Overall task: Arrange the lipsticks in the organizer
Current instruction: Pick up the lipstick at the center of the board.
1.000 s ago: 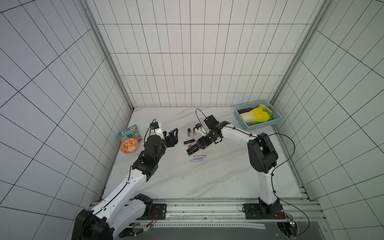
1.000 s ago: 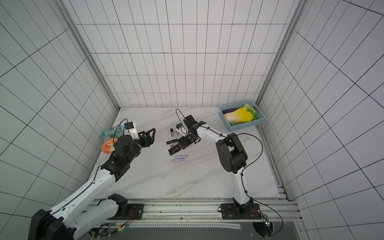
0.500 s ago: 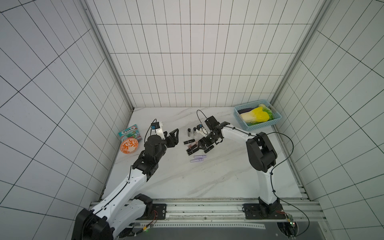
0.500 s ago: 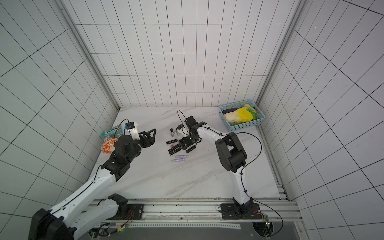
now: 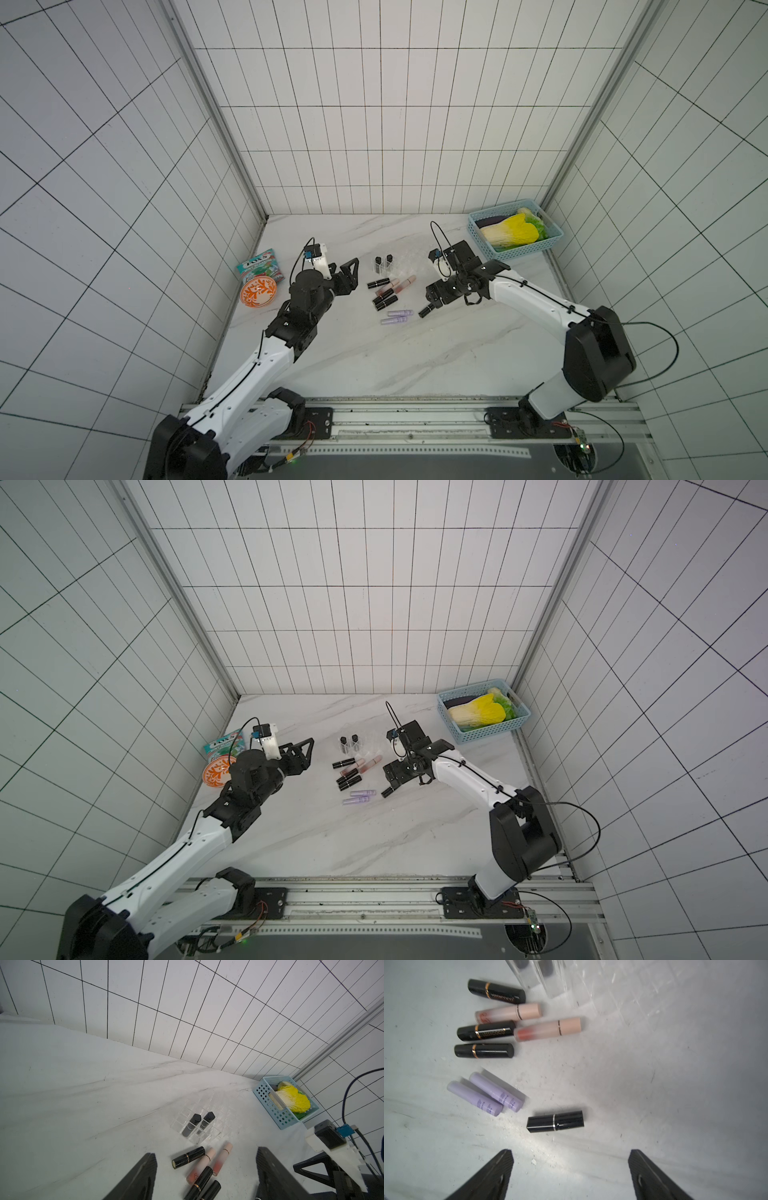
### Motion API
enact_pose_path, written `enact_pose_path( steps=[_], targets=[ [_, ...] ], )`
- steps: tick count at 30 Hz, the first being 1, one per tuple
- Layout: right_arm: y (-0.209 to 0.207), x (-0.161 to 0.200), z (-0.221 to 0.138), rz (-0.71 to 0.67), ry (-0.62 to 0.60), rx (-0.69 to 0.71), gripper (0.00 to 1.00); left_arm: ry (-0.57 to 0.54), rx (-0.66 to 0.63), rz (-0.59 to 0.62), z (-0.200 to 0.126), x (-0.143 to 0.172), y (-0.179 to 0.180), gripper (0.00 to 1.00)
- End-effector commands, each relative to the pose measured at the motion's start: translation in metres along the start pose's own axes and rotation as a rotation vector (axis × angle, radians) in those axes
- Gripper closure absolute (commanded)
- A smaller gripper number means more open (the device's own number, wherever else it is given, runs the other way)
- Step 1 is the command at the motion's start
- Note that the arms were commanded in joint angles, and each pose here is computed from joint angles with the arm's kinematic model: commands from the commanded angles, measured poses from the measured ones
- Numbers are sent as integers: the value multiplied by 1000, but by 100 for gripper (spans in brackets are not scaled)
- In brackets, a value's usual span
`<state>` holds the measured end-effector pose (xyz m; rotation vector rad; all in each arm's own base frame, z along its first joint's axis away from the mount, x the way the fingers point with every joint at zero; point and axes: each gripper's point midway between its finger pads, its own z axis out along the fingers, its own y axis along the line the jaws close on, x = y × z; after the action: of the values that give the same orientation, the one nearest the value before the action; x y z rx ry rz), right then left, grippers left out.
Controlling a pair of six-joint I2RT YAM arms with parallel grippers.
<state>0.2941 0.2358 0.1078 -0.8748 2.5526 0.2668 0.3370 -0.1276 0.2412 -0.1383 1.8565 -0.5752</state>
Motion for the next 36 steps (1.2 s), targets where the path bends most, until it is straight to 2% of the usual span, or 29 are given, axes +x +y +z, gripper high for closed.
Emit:
enact_pose_path(
  steps=[1,8,14,21,28,32,36],
  targets=[
    [-7,54,18,28,185,111,10,-16,47,14,1,-10,-12,27],
    [-15,79,38,-19,378,221,16,-16,33,18,2,-10,-9,26],
    [-16,86,50,-78,439,275,16,-14,26,21,3,-9,-8,26],
    [-7,68,44,-137,373,254,15,-18,25,23,2,-10,-8,26],
    [14,42,47,-201,272,134,9,-18,29,24,2,-10,-9,26],
    [20,24,47,-249,219,106,0,-15,29,24,3,-9,-9,26],
    [27,10,47,-285,186,53,1,-8,32,27,4,-8,-9,26]
  ],
)
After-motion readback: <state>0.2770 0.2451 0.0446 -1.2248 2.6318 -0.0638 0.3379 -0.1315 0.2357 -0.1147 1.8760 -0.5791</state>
